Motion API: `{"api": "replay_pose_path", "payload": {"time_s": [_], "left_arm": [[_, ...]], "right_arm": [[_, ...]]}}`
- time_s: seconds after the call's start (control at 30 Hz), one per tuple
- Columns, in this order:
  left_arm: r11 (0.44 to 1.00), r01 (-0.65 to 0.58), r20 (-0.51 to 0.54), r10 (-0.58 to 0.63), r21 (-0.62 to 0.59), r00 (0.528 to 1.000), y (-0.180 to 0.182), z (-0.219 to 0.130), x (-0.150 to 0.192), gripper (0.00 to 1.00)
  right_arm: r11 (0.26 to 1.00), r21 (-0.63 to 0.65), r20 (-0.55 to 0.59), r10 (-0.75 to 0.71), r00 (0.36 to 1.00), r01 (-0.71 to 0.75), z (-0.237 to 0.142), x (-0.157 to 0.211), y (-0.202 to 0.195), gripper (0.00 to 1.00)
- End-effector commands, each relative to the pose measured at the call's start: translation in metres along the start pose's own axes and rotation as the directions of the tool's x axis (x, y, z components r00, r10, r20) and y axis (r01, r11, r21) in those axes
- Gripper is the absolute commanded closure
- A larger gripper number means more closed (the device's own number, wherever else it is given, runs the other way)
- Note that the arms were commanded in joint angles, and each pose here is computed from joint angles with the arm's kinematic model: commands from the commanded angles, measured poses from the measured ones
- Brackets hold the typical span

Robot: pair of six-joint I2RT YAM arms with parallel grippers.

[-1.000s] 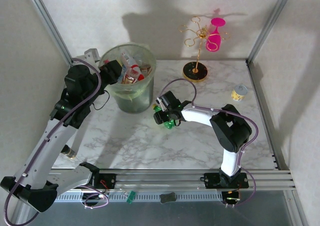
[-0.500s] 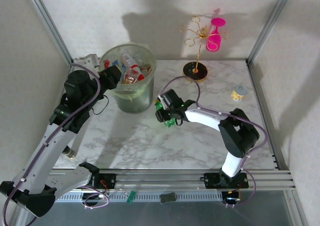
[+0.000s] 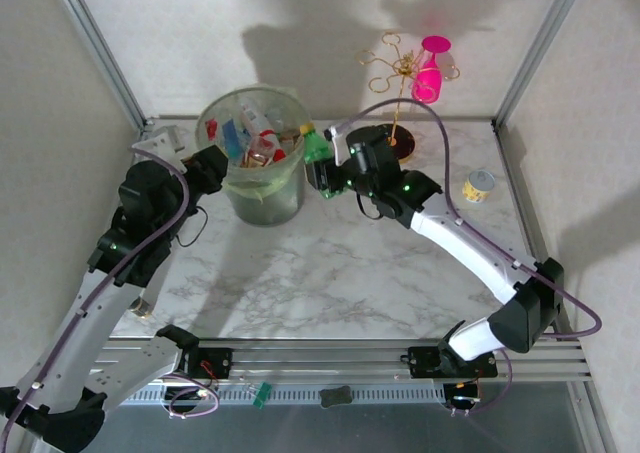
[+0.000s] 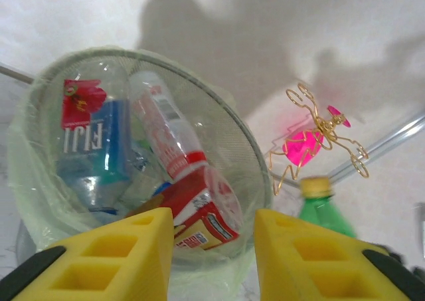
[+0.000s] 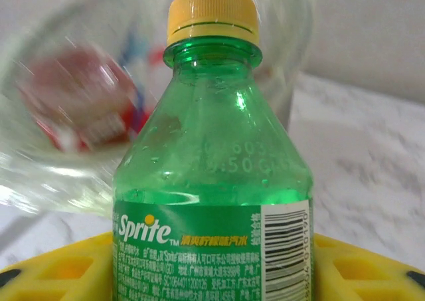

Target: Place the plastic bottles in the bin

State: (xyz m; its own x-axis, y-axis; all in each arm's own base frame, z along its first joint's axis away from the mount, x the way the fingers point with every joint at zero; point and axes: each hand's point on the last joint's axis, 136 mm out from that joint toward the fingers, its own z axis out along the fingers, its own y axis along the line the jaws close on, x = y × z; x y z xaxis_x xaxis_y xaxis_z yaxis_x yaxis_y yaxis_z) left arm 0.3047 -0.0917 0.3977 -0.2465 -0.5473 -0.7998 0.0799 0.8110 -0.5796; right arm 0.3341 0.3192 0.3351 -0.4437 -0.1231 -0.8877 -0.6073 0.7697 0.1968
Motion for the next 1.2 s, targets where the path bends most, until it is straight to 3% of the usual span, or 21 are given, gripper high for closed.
{"api": "replay_pose_path", "payload": {"time_s": [0.0,0.4,0.6,1.17], "left_arm": [[0.999,-0.028,0.038,0.03,-0.046,0.999,0.007,-0.009,-0.008,0.63],[0.991,-0.001,0.163,0.024,-0.135,0.986,0.02,-0.024,-0.037,0.62],[0.983,0.032,0.214,0.007,-0.18,0.977,0.029,-0.031,-0.045,0.62],[0.981,0.031,0.22,0.012,-0.192,0.975,0.035,-0.035,-0.043,0.61]], "right_arm": [[0.994,-0.11,0.108,0.032,0.994,-0.02,-0.013,-0.052,0.026,0.53],[0.909,-0.409,0.173,0.159,0.972,-0.076,0.022,-0.131,0.088,0.53],[0.881,-0.463,0.184,0.199,0.963,-0.093,0.06,-0.151,0.099,0.53],[0.853,-0.494,0.125,0.263,0.957,-0.17,0.147,-0.12,0.097,0.46]]}}
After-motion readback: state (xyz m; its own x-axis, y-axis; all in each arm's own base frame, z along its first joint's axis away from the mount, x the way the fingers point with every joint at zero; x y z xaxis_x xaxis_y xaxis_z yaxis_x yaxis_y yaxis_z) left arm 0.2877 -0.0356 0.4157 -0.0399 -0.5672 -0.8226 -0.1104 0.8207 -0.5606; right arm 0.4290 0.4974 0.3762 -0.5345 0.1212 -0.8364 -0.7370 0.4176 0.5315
